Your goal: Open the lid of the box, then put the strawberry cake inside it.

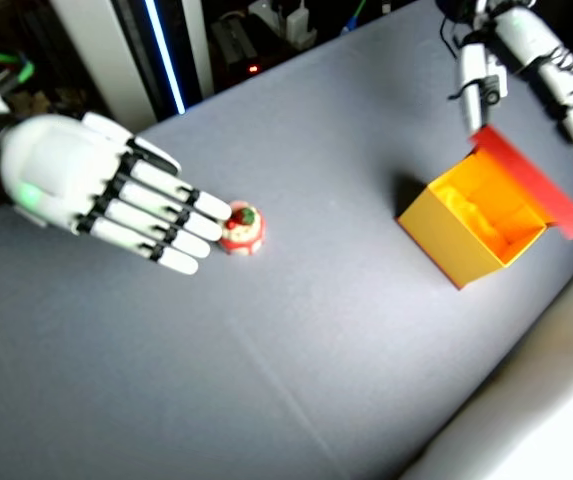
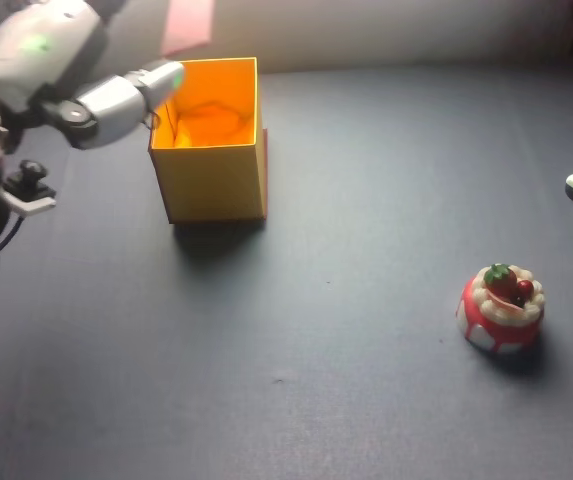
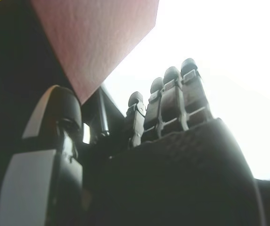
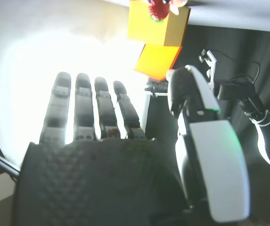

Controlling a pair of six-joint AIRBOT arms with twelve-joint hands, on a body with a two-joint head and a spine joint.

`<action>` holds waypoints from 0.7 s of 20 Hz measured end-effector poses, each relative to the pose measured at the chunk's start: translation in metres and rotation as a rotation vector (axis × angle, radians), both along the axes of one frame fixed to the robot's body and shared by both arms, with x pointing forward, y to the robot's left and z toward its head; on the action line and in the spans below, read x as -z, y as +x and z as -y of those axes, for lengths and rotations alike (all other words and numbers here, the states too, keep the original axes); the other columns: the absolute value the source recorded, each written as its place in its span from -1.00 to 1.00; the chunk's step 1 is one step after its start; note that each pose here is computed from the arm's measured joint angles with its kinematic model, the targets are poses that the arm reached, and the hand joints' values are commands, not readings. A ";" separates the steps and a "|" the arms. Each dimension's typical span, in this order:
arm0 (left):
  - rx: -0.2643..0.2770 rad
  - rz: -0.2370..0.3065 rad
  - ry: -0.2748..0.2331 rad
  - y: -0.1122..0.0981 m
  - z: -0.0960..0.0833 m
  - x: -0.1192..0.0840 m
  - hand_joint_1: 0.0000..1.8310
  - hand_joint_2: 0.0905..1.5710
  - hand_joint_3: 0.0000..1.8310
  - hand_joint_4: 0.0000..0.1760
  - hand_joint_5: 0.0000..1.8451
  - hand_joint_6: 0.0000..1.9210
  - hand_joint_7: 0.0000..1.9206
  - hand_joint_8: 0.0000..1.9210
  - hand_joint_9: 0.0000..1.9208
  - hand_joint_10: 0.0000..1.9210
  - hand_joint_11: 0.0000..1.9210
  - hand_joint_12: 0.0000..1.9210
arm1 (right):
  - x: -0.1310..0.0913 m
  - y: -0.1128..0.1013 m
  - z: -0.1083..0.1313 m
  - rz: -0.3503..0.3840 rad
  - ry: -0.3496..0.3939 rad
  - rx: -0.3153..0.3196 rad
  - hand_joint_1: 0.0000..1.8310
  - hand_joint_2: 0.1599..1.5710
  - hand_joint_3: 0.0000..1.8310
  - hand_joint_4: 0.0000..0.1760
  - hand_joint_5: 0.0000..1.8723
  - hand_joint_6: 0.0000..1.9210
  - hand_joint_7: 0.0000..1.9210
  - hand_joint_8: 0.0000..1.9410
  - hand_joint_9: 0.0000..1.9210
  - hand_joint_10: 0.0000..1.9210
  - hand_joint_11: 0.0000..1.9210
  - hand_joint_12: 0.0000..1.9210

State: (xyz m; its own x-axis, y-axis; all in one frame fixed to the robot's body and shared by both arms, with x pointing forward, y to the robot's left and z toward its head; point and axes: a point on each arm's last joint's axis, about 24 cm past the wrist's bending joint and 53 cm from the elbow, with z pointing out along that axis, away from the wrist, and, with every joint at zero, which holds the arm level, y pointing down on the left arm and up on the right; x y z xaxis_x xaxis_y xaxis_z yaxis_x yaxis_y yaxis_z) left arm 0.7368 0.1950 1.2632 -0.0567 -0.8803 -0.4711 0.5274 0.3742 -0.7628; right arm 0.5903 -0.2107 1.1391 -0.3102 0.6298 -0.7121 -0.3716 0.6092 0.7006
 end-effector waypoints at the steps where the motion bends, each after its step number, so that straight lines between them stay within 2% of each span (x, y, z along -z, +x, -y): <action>1: -0.016 -0.002 -0.017 -0.001 -0.007 0.001 -0.38 0.75 -0.99 0.23 -1.00 -1.00 -1.00 -1.00 -1.00 -1.00 -1.00 -1.00 | 0.000 0.000 0.000 0.000 0.000 0.000 -0.47 0.67 -1.00 -1.00 -1.00 -1.00 -1.00 -1.00 -1.00 -1.00 -1.00 -1.00; 5: -0.132 -0.010 -0.083 -0.008 -0.057 0.009 -0.44 0.76 -0.99 0.55 -1.00 -1.00 -1.00 -1.00 -1.00 -1.00 -1.00 -1.00 | 0.000 0.000 0.000 -0.001 0.004 0.000 -0.42 0.66 -1.00 -1.00 -1.00 -1.00 -1.00 -1.00 -1.00 -1.00 -1.00 -1.00; 6: -0.151 -0.004 -0.088 -0.009 -0.066 0.009 -0.43 0.77 -0.99 0.35 -1.00 -1.00 -1.00 -1.00 -1.00 -1.00 -1.00 -1.00 | 0.000 0.000 0.000 -0.001 0.005 0.000 -0.44 0.67 -1.00 -1.00 -1.00 -1.00 -1.00 -1.00 -1.00 -1.00 -1.00 -1.00; 8: -0.190 -0.007 -0.101 -0.011 -0.082 0.010 -0.33 0.76 -1.00 0.39 -1.00 -1.00 -1.00 -1.00 -1.00 -1.00 -1.00 -1.00 | 0.000 0.000 0.000 -0.001 0.005 0.000 -0.44 0.66 -1.00 -1.00 -1.00 -1.00 -1.00 -1.00 -1.00 -1.00 -1.00 -1.00; 9: -0.203 -0.009 -0.106 -0.011 -0.087 0.010 -0.35 0.73 -1.00 0.88 -1.00 -1.00 -1.00 -1.00 -1.00 -1.00 -1.00 -1.00 | 0.000 0.000 0.000 -0.002 0.006 0.000 -0.45 0.65 -1.00 -1.00 -1.00 -1.00 -1.00 -1.00 -1.00 -1.00 -1.00 -1.00; 11: -0.215 -0.024 -0.096 -0.013 -0.093 0.017 -0.30 0.74 -1.00 0.91 -1.00 -1.00 -1.00 -1.00 -1.00 -1.00 -1.00 -1.00 | 0.000 0.000 0.000 -0.002 0.007 -0.001 -0.43 0.64 -1.00 -1.00 -1.00 -1.00 -1.00 -1.00 -1.00 -1.00 -1.00 -1.00; 12: -0.208 -0.030 -0.081 -0.017 -0.092 0.020 -0.26 0.70 -1.00 0.99 -1.00 -1.00 -1.00 -1.00 -1.00 -1.00 -1.00 -1.00 | 0.000 0.000 0.000 -0.003 0.008 -0.001 -0.44 0.64 -1.00 -1.00 -1.00 -1.00 -1.00 -1.00 -1.00 -1.00 -1.00 -1.00; 14: -0.170 -0.035 -0.030 -0.024 -0.082 0.024 -0.14 0.65 -1.00 1.00 -1.00 -1.00 -1.00 -1.00 -1.00 -1.00 -1.00 -1.00 | 0.000 0.000 -0.001 -0.005 0.014 -0.005 -0.44 0.65 -1.00 -1.00 -1.00 -1.00 -1.00 -1.00 -1.00 -1.00 -1.00 -1.00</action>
State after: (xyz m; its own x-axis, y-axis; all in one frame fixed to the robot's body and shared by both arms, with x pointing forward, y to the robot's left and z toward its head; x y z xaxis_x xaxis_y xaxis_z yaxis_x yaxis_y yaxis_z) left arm 0.7130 0.2768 1.2391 0.0779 -0.8922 -0.4449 0.4312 0.4325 -0.7918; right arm 0.5904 -0.2102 1.1391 -0.3168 0.6379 -0.7020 -0.3709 0.5979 0.7106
